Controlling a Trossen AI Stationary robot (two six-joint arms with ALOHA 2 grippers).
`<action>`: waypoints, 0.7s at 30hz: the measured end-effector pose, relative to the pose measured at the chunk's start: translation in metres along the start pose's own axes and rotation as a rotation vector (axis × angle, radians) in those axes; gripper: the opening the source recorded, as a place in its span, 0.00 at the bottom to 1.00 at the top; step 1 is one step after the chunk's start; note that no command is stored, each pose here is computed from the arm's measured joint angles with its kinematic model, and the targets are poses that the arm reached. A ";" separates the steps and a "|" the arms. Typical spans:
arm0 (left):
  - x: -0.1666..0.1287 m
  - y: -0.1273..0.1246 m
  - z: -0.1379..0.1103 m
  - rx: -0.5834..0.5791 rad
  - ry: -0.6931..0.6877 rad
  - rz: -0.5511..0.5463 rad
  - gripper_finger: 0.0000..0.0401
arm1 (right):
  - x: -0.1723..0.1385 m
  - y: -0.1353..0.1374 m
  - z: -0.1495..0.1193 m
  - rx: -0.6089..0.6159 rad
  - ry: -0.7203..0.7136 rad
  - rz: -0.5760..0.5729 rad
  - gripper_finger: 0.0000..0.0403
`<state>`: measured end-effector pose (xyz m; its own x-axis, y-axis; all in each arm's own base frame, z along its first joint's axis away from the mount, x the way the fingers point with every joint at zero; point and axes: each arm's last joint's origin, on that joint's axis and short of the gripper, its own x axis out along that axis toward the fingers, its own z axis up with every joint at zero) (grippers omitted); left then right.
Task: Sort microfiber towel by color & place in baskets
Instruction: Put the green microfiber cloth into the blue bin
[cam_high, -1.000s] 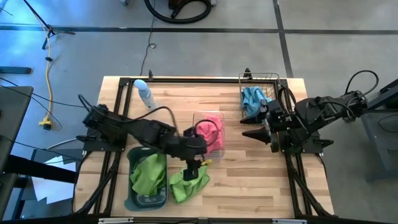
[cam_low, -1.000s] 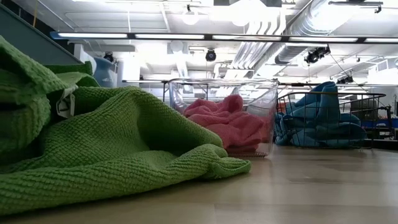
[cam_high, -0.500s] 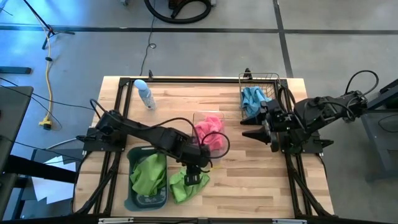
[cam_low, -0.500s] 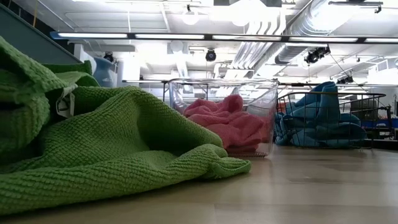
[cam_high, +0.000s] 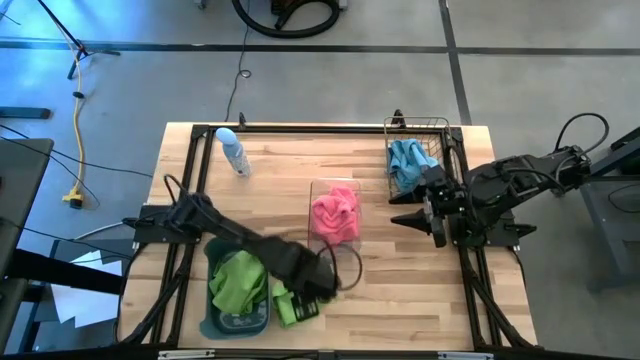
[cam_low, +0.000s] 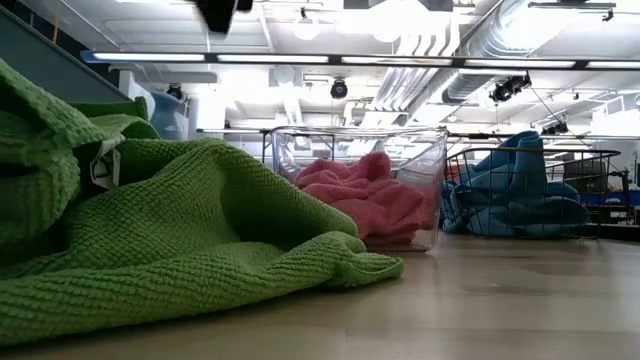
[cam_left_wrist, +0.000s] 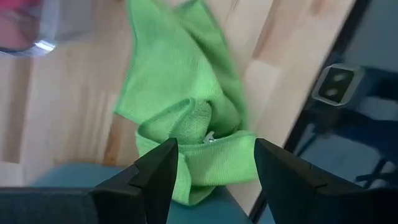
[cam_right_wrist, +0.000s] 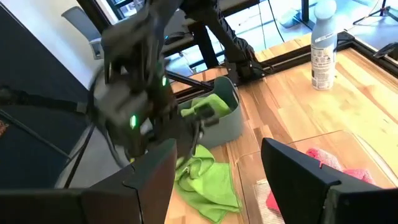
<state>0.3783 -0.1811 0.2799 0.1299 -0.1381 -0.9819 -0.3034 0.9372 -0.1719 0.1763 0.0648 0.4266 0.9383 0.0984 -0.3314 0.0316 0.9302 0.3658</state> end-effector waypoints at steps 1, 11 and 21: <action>0.009 -0.004 -0.002 0.004 0.017 0.015 0.49 | 0.000 0.000 0.000 -0.001 0.000 0.000 0.58; 0.088 -0.024 -0.007 0.033 0.151 0.132 0.49 | 0.000 0.000 0.000 -0.007 0.008 0.012 0.58; 0.101 -0.021 -0.001 0.041 0.092 0.199 0.49 | 0.000 0.000 0.000 -0.004 0.008 0.012 0.58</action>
<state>0.3971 -0.2149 0.1842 -0.0160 0.0240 -0.9996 -0.2753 0.9610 0.0275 0.1761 0.0652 0.4264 0.9357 0.1125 -0.3343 0.0189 0.9304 0.3661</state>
